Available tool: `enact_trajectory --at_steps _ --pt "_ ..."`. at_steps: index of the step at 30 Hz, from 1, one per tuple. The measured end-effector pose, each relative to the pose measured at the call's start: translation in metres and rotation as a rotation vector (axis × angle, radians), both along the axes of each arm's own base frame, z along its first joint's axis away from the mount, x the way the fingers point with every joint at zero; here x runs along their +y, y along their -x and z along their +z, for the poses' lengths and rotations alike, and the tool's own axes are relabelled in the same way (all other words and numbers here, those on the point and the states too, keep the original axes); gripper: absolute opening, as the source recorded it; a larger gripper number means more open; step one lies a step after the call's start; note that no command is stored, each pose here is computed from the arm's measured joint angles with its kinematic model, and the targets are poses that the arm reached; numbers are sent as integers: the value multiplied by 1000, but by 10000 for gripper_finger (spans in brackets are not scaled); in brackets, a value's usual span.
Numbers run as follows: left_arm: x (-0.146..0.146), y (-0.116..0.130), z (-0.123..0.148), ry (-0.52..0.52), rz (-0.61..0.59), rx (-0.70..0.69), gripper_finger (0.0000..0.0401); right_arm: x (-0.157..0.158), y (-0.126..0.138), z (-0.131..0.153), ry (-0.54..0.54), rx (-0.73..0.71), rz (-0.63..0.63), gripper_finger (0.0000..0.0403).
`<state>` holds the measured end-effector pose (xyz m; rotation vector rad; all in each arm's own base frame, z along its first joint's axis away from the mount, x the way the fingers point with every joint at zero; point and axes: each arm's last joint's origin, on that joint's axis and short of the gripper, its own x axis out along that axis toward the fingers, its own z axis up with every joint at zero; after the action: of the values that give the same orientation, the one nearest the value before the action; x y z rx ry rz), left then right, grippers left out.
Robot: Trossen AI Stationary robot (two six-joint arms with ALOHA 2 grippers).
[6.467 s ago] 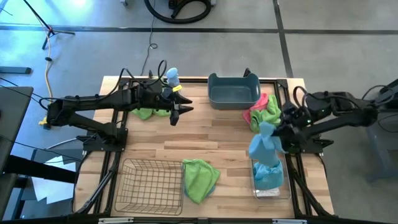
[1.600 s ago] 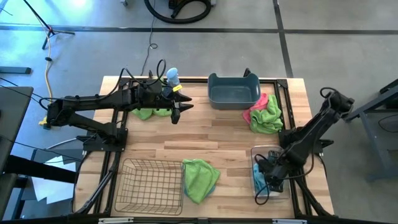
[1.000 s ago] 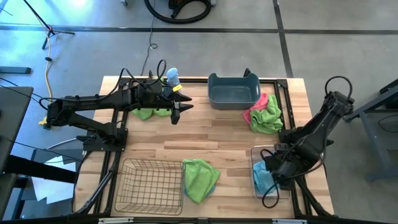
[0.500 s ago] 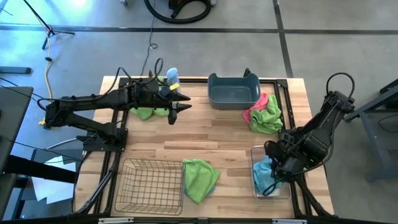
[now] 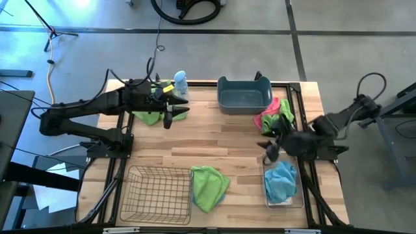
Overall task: Sort microfiber towel by color & place in baskets
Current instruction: Put the top left green towel into the wire basket
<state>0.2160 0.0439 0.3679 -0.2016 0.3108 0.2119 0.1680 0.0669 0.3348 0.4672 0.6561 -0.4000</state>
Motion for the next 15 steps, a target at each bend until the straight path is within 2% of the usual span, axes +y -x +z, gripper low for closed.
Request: enact_trajectory --at_steps 4,9,12,15 --pt "-1 3 -2 47 13 26 142 -17 -26 -11 -60 -139 88 241" --pt "-8 4 -6 77 -8 65 142 -25 -62 -38 -276 -286 298 241" --pt "-14 4 -8 87 -35 86 142 -22 -79 -55 -373 -261 375 241" --pt "-21 3 -9 102 -59 97 142 -15 -94 -70 -403 -189 427 241"
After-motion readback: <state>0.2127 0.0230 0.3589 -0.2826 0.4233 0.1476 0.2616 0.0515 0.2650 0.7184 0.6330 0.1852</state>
